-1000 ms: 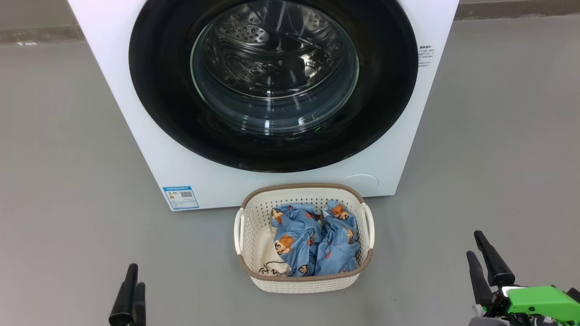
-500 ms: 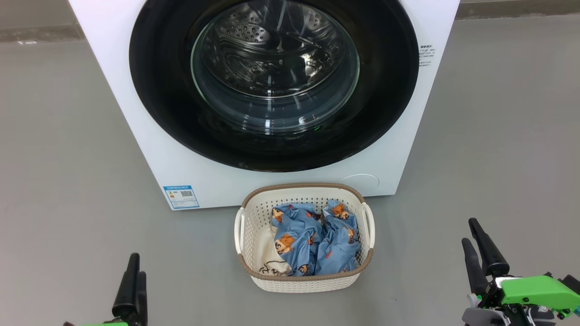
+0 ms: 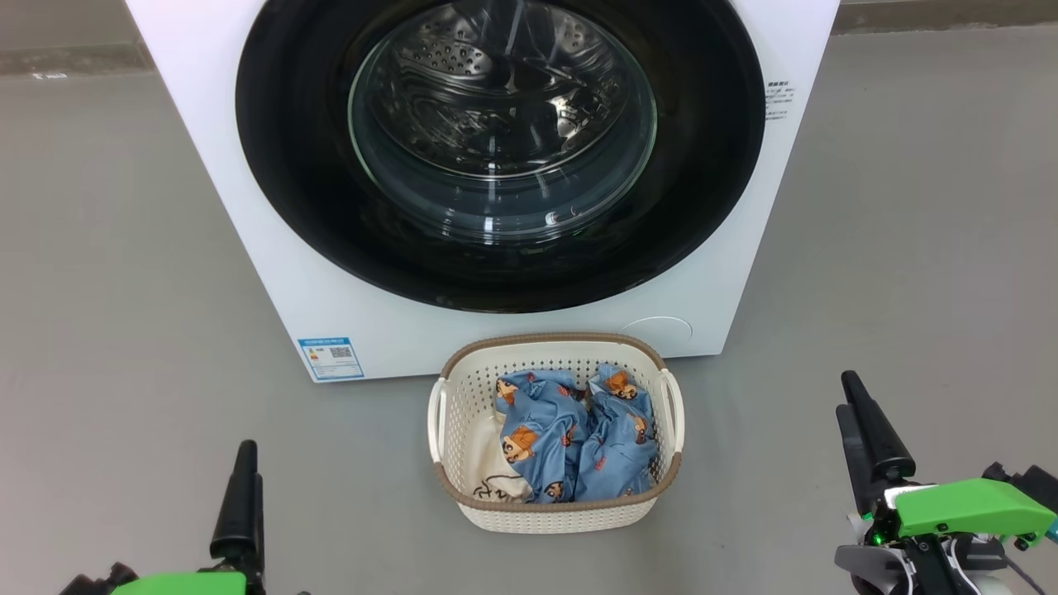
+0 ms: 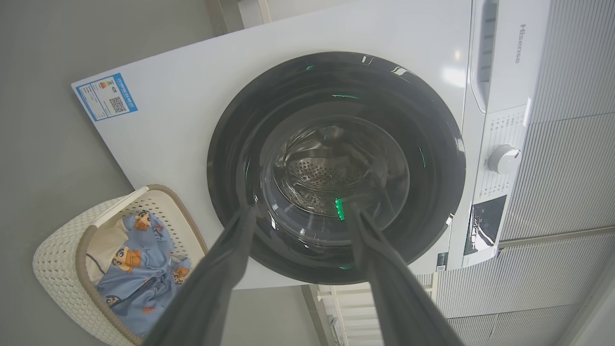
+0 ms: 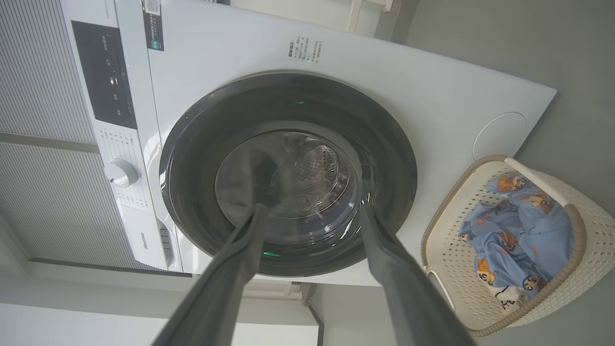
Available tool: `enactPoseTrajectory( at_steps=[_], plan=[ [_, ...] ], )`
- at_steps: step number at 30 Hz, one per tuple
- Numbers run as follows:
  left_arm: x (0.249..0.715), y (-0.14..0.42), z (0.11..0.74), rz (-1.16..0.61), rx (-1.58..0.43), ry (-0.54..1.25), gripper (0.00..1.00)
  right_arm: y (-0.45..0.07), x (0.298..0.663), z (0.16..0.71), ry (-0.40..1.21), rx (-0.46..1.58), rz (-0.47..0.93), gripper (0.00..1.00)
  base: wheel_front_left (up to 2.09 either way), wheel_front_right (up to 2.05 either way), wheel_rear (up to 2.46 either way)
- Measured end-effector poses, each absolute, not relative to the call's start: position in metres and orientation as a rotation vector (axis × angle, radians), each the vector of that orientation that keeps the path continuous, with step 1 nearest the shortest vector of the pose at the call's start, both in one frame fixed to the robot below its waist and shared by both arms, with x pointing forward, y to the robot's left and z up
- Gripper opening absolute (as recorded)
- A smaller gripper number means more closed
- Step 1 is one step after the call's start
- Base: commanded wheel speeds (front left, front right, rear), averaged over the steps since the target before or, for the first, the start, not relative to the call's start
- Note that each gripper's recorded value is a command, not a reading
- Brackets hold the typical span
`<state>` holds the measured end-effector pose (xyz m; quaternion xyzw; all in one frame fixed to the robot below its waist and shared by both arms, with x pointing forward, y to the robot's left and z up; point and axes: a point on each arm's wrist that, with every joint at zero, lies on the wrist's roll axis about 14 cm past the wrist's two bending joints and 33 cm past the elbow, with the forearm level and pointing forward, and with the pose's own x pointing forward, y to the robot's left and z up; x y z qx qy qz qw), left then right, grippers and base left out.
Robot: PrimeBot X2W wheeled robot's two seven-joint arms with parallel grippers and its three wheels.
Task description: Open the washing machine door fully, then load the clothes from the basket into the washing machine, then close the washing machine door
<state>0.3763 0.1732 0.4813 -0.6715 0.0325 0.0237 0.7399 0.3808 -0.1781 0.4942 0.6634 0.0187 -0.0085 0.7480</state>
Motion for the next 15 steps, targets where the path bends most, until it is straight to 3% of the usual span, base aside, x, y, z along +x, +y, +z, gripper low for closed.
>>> enactPoseTrajectory(
  at_steps=[15],
  plan=[
    [0.382,0.167,0.494,-0.002,-1.252,0.048,1.00,-0.166,0.386,0.508,0.030,1.229,0.056,1.00,0.00,0.00,0.00]
  ],
)
